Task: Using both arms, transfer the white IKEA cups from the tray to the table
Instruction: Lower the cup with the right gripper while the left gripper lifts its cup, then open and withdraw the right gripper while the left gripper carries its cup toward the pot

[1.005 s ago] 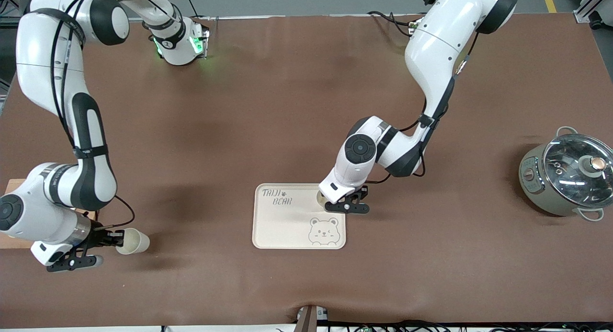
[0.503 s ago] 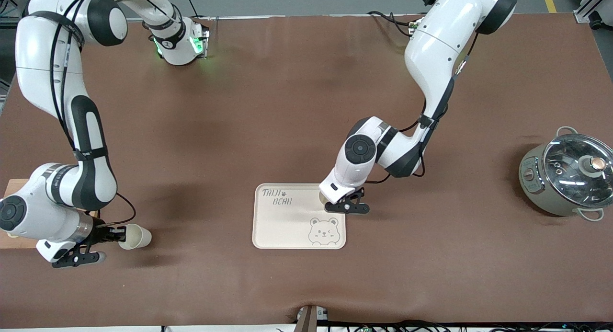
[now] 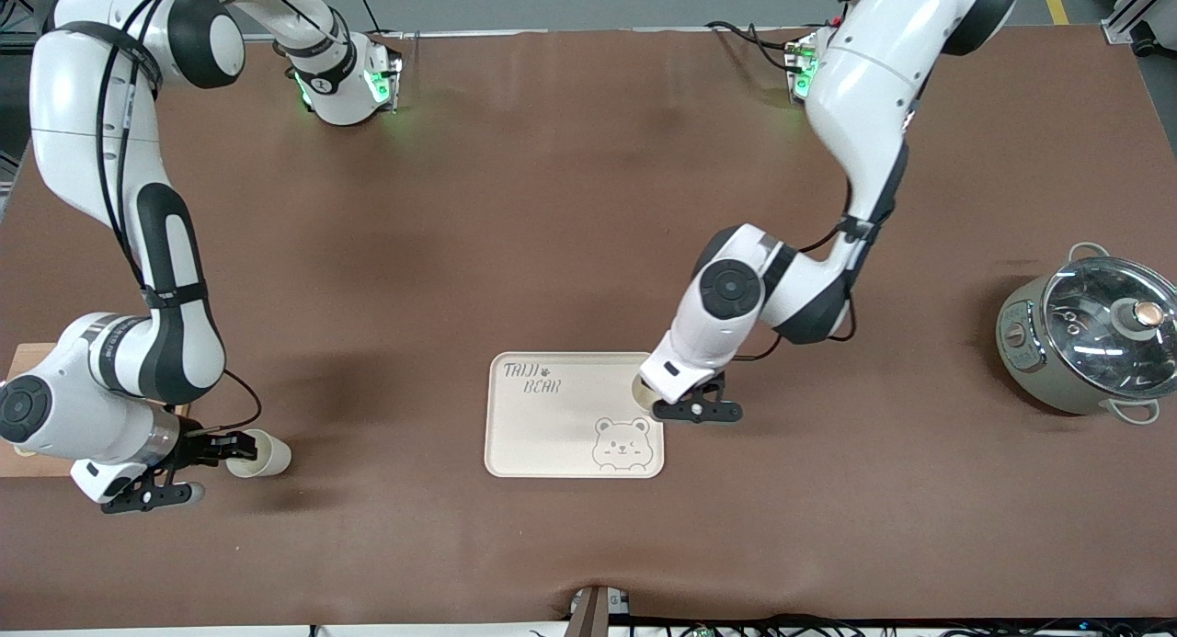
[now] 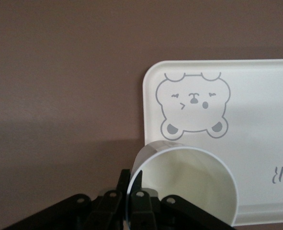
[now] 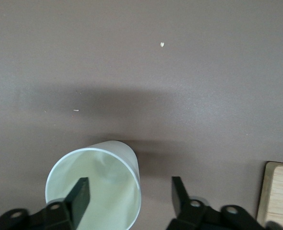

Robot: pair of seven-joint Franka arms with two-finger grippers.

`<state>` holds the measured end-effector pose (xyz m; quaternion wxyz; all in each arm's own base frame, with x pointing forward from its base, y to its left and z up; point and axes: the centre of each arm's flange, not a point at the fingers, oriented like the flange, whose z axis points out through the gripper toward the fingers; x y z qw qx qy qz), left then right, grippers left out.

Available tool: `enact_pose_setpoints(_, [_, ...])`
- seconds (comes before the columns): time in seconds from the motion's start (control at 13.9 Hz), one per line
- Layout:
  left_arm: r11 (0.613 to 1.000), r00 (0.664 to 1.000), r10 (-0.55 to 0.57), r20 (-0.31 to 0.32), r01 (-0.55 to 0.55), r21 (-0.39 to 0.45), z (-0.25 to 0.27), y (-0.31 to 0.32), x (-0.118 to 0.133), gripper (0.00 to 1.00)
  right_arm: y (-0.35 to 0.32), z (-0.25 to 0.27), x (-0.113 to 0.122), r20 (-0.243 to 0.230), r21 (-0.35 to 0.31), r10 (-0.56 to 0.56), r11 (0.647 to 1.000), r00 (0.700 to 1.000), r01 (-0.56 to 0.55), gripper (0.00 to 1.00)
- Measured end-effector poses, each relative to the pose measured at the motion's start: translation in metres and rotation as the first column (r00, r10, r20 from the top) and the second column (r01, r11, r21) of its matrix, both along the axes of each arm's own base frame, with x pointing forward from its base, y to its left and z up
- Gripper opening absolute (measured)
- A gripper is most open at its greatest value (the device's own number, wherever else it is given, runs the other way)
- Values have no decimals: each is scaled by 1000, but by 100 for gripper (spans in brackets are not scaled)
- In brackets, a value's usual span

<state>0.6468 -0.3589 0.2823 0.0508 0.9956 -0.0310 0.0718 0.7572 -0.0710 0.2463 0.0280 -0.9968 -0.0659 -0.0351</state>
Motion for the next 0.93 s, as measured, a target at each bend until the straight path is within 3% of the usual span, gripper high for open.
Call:
enact_pose_setpoints(0.14, [998, 998, -54, -19, 54, -28, 24, 46, 1, 4, 2, 8, 2, 14, -1, 3, 1000, 1000, -3, 99])
enact_pose_setpoints(0.5, [987, 986, -160, -45, 159, -24, 41, 130, -15, 4, 0, 69, 7, 88, -6, 0, 1000, 996, 0, 100])
enact_pose_setpoints(0.93, [966, 966, -256, -45, 257, 36, 31, 188, -22, 4, -18, 162, -17, 36, 1, -88, 996, 995, 88, 100])
